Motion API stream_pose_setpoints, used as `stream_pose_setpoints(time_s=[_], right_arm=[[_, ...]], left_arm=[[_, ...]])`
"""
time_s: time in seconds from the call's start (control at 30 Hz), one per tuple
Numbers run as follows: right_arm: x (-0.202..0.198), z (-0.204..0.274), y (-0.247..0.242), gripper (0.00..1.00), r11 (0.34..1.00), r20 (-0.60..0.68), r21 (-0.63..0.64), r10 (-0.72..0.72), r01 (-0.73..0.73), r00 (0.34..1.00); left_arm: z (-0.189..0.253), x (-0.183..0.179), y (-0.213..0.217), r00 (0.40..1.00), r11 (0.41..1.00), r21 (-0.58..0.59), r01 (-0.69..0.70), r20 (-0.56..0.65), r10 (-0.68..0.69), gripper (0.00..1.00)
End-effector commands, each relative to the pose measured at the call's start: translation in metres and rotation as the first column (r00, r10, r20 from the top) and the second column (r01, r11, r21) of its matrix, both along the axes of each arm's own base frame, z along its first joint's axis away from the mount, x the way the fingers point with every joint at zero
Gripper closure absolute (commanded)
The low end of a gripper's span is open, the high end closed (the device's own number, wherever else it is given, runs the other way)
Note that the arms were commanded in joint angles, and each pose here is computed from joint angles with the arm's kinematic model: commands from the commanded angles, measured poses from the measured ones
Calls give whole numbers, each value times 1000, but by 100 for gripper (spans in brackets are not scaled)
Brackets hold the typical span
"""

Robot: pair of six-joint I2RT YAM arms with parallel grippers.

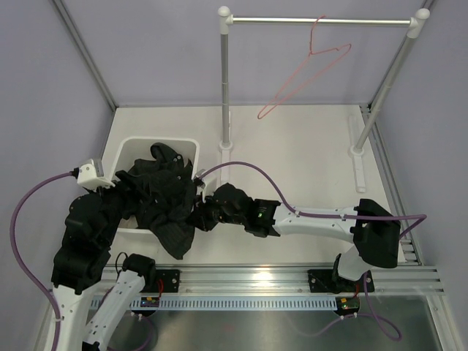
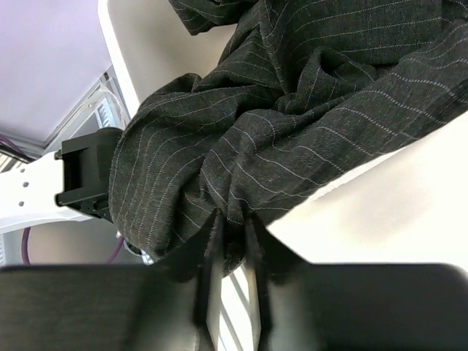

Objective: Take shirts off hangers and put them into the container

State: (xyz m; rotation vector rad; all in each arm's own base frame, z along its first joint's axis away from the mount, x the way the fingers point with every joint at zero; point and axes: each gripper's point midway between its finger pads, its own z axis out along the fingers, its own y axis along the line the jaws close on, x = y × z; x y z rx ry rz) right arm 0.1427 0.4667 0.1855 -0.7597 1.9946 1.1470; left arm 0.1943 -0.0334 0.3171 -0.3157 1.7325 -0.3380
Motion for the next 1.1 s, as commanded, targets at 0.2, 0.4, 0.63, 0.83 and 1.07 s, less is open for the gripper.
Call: stream_pose_setpoints(time_s=[0.2,0.4,0.63,0.83,1.07], right_arm=[[6,23,5,100,999,80,-3,-50,50,996],[15,61,1,100,998,175,-19,-57,61,983],[30,120,26,100,999,271,-37,15,-5,963],[50,110,65,100,995,198,-26,95,-92,976],[90,24,102,100,981,-34,-114,157,-160,987]], left_arm=[[5,0,1,1000,1000,3,-4,29,4,29],[6,0,8,999,999,15,-35,23,35,29],[10,-8,28,991,990,43,-132,8,131,22],[18,-23,37,988,987,56,-152,35,150,21],[31,-39,41,988,987,69,-145,71,140,21]])
